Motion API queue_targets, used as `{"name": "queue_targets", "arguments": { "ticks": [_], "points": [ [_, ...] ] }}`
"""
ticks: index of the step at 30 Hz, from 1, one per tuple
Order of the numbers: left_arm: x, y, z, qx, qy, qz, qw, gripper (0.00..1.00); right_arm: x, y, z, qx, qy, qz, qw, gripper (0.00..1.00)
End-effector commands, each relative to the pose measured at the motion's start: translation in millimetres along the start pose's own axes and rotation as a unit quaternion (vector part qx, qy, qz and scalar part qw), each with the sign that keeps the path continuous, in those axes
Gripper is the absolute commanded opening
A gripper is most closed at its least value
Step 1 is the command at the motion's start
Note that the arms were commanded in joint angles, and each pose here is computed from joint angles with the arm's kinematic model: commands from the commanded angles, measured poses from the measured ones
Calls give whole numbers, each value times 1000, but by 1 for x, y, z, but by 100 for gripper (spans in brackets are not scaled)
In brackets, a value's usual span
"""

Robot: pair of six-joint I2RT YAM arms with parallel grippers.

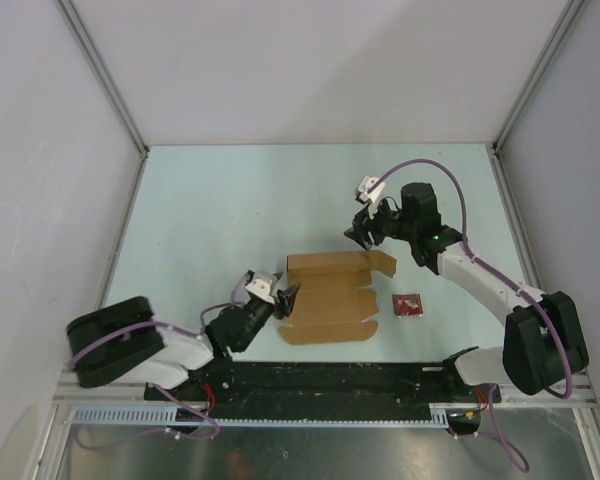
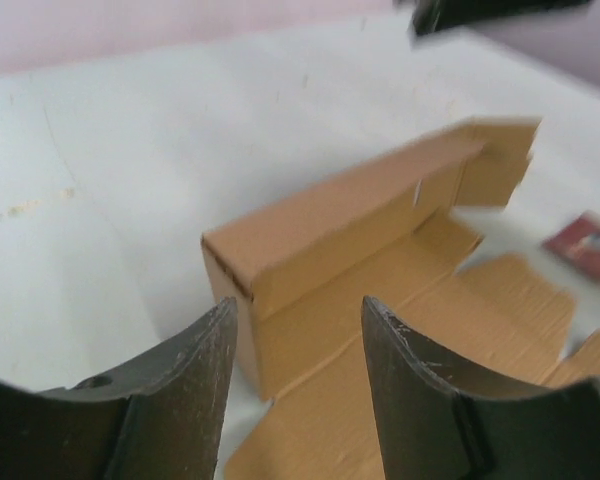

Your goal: Fold the paper box

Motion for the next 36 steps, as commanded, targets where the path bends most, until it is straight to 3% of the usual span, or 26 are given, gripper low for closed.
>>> {"name": "queue_targets", "arguments": {
  "ticks": [1,3,5,6,8,13,25,36],
  "points": [
    [33,12,-44,81,-109,9,991,57,-7,12,-27,17,-30,-24,999,54],
    [41,12,-44,86,-110,21,990,55,-10,16,-26,16,-27,-29,999,50],
    [46,14,-68,111,-148,26,982,52,-16,19,-19,12,-16,-39,999,43],
    [45,12,-56,97,-119,28,988,51,-18,20,-15,12,-11,-42,999,42],
    [51,18,-78,117,-154,20,981,50,-21,24,-9,13,-2,-52,999,37],
    [54,29,-80,117,-143,-6,983,49,-30,32,6,9,19,-72,997,29],
    [25,27,-74,78,-70,-48,993,46,-41,49,43,11,83,-98,992,24],
    [-1,29,-104,67,-86,-33,993,44,-35,52,56,13,111,-106,988,24]
  ]
}}
Point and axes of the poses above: each gripper's point midway between its finger pads, its own x axis back along the fingers, its own y axis along the line the jaws close on, z = x × y, the point moved 2 cm from there along x, back along the fingers, and after that the axes turned 6 degrees about -x, right-handed, at the moved point
